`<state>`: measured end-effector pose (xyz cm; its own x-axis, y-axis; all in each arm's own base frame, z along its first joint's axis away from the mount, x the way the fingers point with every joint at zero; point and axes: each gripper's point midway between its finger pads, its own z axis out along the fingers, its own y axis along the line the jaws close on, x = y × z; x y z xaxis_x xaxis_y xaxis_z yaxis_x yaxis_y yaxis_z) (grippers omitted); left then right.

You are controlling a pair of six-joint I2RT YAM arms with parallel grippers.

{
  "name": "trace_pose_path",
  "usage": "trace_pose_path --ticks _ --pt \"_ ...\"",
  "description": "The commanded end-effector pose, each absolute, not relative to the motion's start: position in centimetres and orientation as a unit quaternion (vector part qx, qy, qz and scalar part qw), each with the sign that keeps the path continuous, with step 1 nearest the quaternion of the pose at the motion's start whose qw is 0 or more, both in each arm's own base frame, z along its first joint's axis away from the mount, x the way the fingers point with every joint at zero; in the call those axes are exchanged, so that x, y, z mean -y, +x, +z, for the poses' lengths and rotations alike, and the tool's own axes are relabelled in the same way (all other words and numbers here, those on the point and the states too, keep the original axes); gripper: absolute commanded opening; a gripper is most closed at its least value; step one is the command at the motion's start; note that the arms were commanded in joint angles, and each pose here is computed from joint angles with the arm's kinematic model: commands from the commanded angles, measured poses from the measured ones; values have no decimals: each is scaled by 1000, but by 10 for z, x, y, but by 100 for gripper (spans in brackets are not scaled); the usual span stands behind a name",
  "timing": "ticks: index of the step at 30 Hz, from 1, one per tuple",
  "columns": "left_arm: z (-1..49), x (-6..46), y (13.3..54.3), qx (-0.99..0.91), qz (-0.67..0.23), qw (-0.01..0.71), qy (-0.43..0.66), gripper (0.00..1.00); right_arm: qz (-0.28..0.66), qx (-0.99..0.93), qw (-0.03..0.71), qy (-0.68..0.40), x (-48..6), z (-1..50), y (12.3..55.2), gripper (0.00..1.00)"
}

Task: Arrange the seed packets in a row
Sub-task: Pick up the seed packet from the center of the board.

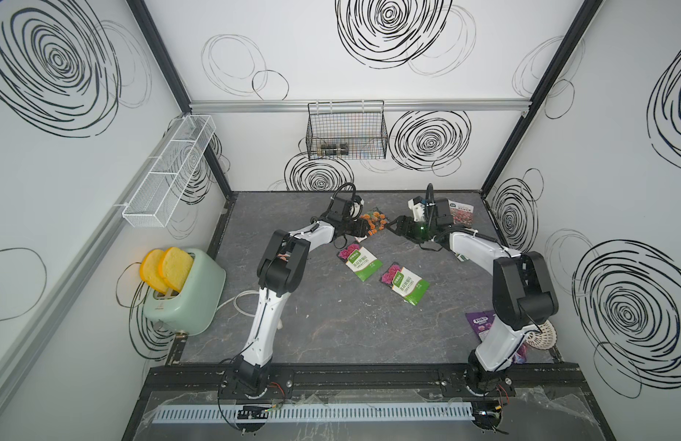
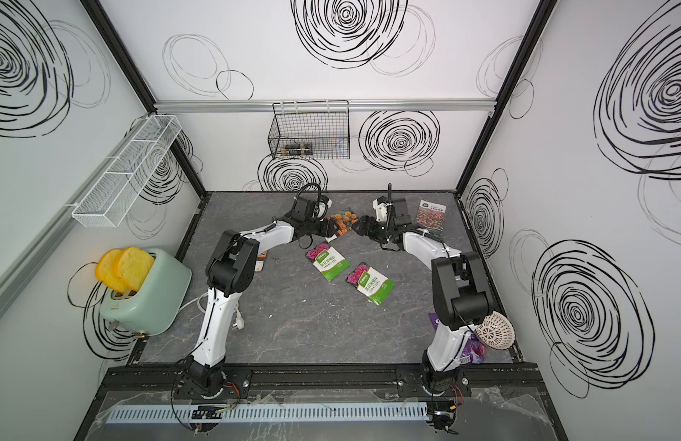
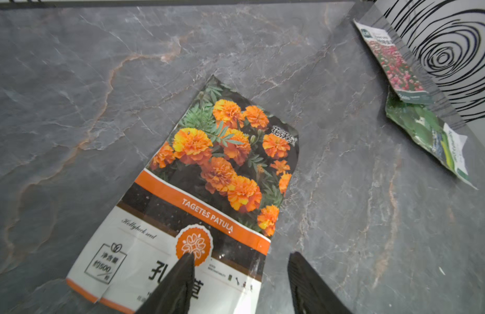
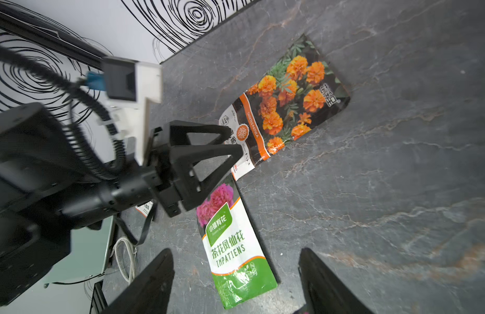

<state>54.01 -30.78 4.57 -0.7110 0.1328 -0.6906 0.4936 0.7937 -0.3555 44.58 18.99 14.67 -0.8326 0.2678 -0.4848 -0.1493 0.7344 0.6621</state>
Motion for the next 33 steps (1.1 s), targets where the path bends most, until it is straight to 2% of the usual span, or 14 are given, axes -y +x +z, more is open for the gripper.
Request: trace_pose_path --ticks 1,7,18,24,33 --pt "36 310 538 -891 -267 323 172 59 354 -889 288 32 -185 149 438 75" --pt "11 291 513 -910 -267 283 146 56 360 -887 286 33 -184 149 426 75" --pt "0 268 449 -928 -269 230 113 55 362 -895 257 47 -189 123 414 75" --pt "10 256 426 -928 -285 226 80 54 388 -893 220 62 -203 97 415 74" --pt "29 268 404 -915 -330 220 68 53 391 -902 175 48 -229 53 424 73"
